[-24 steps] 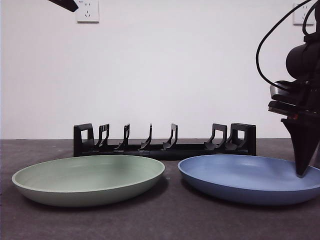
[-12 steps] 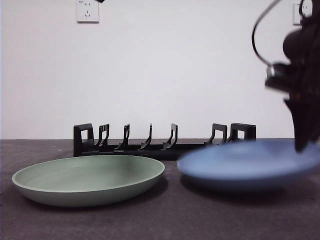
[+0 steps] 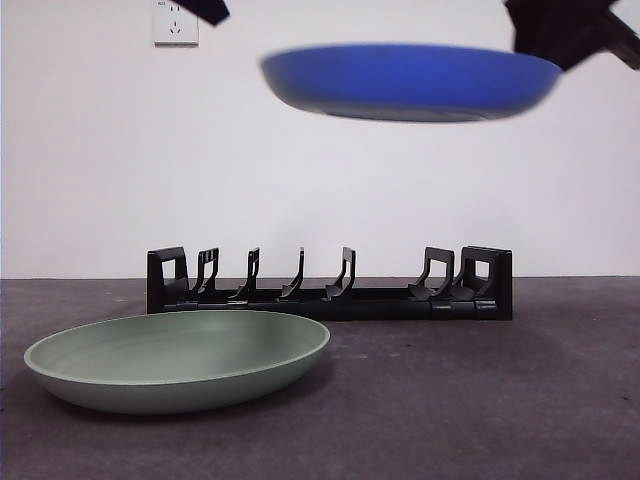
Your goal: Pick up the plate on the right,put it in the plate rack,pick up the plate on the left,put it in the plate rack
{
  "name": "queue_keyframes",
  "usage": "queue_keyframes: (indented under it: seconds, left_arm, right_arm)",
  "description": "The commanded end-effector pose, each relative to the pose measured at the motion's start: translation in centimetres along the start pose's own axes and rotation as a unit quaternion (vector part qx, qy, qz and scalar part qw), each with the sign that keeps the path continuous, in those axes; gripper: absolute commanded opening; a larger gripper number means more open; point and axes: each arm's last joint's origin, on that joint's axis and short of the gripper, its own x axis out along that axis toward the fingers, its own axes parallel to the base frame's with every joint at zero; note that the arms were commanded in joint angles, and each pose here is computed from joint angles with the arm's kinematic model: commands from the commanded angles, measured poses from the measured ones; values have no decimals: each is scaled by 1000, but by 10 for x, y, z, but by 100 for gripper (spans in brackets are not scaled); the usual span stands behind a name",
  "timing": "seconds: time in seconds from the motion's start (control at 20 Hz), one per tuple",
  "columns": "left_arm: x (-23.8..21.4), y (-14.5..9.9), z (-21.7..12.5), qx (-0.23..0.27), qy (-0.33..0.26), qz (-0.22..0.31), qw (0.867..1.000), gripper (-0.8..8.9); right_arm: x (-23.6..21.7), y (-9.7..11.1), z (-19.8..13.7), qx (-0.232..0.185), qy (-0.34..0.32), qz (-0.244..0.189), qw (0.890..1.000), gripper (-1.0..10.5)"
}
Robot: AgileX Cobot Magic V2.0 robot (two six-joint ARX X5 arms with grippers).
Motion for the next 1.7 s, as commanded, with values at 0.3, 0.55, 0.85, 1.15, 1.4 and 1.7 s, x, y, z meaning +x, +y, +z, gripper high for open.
queue_keyframes:
  seconds: [0.3, 0.55, 0.85, 1.15, 1.4, 1.7]
  left_arm:
    - [18, -5, 7, 26, 21, -15, 999, 391]
    - [17, -7, 8, 25, 21, -19, 999, 106]
    - [17, -8, 6, 27, 27, -28, 999, 22]
    - [17, -9, 6, 17, 24, -32, 999, -8]
    - [17, -10, 5, 16, 29, -42, 999, -8]
    - [17, -10, 6, -43, 7, -58, 997, -8]
  right_arm:
    - [5, 29, 3, -26, 3, 21, 999, -16]
    - [5, 29, 3, -22, 4, 15, 1000, -16]
    - [5, 29, 4, -23, 0, 15, 1000, -16]
    - [5, 29, 4, -23, 0, 15, 1000, -15]
    - [4, 29, 7, -30, -16, 16, 999, 21]
    - [-21, 40, 29, -37, -125, 20, 991, 385]
